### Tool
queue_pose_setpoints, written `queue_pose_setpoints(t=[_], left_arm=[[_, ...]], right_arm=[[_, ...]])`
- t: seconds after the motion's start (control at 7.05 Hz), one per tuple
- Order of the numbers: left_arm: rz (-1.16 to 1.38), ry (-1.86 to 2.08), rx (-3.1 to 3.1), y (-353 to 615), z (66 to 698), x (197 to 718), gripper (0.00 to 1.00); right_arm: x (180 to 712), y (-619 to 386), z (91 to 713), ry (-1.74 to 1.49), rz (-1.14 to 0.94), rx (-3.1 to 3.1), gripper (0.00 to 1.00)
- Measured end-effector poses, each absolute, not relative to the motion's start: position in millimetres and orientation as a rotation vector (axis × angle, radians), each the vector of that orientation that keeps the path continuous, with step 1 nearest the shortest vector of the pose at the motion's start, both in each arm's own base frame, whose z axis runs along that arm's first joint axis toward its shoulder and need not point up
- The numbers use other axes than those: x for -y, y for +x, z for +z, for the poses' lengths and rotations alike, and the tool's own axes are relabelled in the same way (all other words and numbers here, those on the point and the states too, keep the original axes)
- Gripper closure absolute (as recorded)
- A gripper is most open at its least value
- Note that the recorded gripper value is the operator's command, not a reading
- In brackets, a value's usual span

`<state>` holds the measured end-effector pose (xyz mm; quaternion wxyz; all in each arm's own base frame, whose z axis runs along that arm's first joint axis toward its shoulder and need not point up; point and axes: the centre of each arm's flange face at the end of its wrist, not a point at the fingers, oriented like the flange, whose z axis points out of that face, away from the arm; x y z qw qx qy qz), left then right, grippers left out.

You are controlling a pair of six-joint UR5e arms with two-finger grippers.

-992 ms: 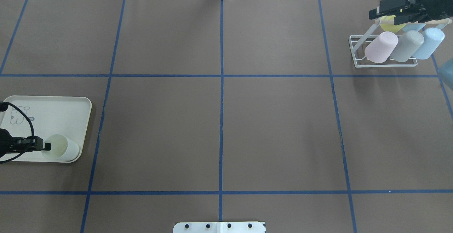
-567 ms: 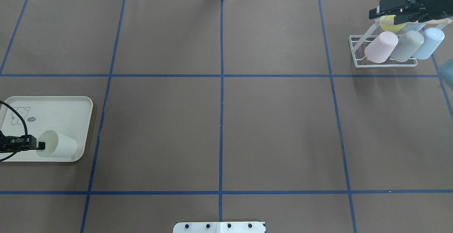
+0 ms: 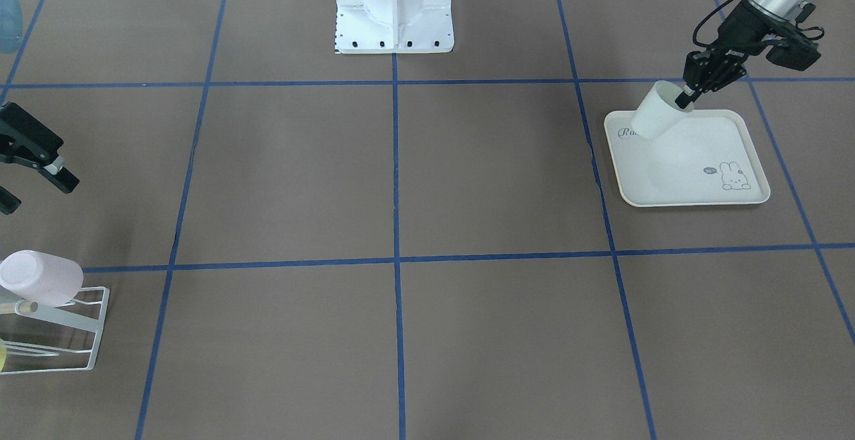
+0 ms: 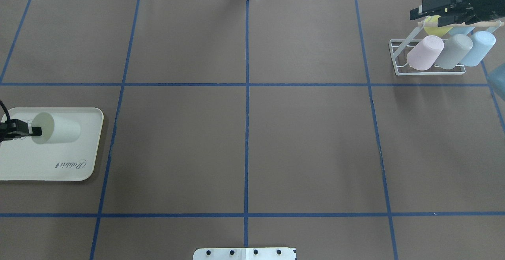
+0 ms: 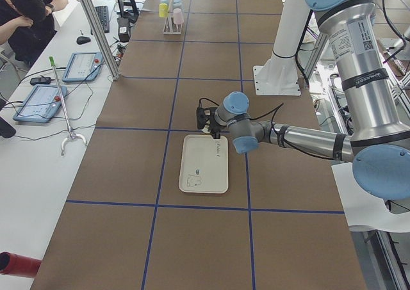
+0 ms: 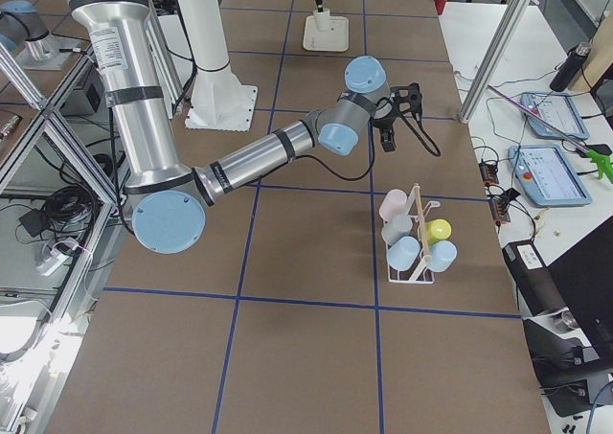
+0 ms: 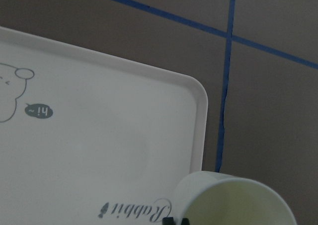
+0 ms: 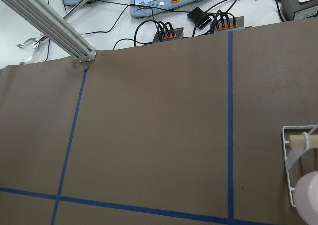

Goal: Transfer IKEA cup to right arm and place on rack

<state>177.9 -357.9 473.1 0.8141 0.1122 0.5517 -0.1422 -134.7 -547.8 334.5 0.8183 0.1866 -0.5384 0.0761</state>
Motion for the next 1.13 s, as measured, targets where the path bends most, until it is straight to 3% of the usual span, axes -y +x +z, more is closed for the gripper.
queue_pose_setpoints(t=[0.57,1.13], left_arm=[[-0.632,0.284,-1.339,214,384,451,1.00],[-1.003,0.172,-1.538,252,309,491,1.00]], right_arm=[[564,-195,238,0.402,0.382,1.254,0.00],[519,-300,174,0.418,0.671,1.546,0.00]])
